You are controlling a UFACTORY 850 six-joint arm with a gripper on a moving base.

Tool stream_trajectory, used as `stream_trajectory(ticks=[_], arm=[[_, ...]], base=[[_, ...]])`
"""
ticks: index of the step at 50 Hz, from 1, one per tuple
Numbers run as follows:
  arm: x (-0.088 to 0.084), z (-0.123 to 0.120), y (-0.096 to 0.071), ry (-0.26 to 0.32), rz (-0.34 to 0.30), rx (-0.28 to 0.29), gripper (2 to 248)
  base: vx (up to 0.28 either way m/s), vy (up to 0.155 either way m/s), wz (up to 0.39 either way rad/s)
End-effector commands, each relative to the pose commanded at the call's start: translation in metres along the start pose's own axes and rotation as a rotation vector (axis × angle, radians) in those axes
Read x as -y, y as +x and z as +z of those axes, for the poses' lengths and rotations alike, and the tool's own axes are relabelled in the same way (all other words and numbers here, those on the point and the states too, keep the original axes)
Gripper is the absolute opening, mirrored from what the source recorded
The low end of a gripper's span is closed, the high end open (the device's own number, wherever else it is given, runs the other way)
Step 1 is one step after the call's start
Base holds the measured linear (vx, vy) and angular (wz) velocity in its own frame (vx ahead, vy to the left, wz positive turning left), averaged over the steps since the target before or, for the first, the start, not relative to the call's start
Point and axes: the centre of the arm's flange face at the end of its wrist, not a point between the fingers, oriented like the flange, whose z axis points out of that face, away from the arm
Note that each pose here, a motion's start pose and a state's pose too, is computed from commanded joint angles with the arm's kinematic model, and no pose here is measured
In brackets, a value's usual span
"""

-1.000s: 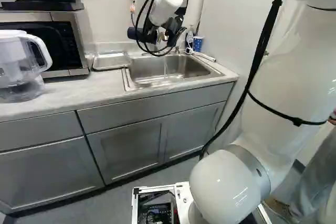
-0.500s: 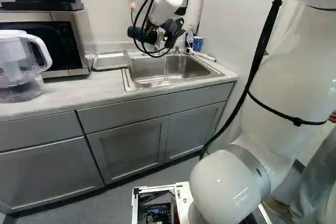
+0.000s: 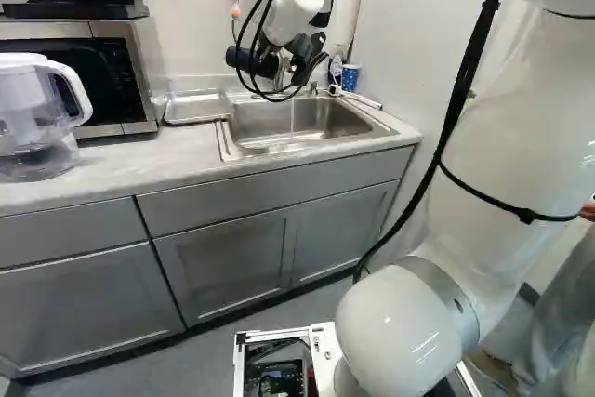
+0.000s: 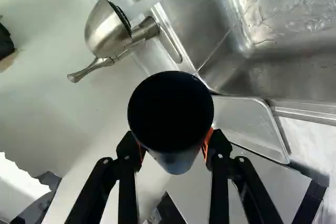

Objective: Rinse the cup and place it in the tray

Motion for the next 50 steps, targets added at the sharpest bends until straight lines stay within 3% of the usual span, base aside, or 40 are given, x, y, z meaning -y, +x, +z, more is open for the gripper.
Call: stream_trajectory(ticks=[25, 50], arm=[[0.0, 0.0, 0.0, 0.0, -0.006, 0.0, 123], [0.0, 0.0, 0.0, 0.0, -0.242, 0.0, 123]], base=[[0.0, 0.0, 0.0], [0.0, 0.0, 0.0]])
